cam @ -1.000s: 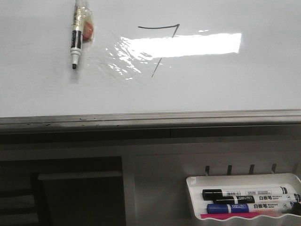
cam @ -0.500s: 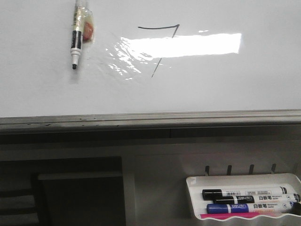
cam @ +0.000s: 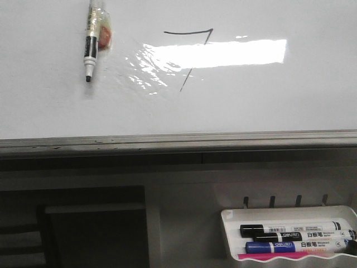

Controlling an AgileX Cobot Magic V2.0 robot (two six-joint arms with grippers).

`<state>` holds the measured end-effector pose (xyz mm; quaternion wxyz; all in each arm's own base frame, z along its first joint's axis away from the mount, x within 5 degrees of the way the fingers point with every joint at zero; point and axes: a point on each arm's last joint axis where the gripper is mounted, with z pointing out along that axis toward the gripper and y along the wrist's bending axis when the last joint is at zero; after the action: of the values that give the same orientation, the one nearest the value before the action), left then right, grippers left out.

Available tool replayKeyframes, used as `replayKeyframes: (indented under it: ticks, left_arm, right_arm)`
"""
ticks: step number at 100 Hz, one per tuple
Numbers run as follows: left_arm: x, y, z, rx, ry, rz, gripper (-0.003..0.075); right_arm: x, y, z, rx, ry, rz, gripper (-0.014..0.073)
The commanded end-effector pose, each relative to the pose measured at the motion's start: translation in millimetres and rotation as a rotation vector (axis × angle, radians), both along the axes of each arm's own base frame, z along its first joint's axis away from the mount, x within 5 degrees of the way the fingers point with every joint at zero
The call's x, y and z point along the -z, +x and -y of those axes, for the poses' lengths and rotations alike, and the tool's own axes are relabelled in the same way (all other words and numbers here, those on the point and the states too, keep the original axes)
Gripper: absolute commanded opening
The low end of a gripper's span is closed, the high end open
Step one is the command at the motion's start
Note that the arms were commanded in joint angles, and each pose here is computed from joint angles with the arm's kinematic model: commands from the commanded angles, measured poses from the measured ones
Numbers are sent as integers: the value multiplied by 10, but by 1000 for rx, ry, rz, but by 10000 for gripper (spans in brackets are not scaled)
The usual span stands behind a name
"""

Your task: Write number 7 on whiteboard

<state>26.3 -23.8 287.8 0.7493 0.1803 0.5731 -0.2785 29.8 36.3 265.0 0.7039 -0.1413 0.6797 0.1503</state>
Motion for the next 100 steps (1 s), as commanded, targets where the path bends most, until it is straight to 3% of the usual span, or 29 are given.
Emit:
replayKeyframes:
  ticks: [1, 62, 67, 75, 100]
  left_arm:
    - [-110, 0, -44, -33, -51, 28, -20]
    - [-109, 6, -40, -46, -18, 48, -20]
    - [-104, 13, -36, -80, 66, 101, -20]
    - [-85, 53, -34, -135, 108, 113, -20]
    - [199, 238, -94, -380, 38, 8, -20]
  right_arm:
    - [-118, -38, 32, 39, 39, 71, -53]
    - [-118, -38, 32, 39, 39, 71, -53]
    - [-118, -38, 32, 39, 39, 71, -53]
    - [-118, -38, 32, 39, 39, 71, -53]
    - [-118, -38, 32, 39, 39, 71, -53]
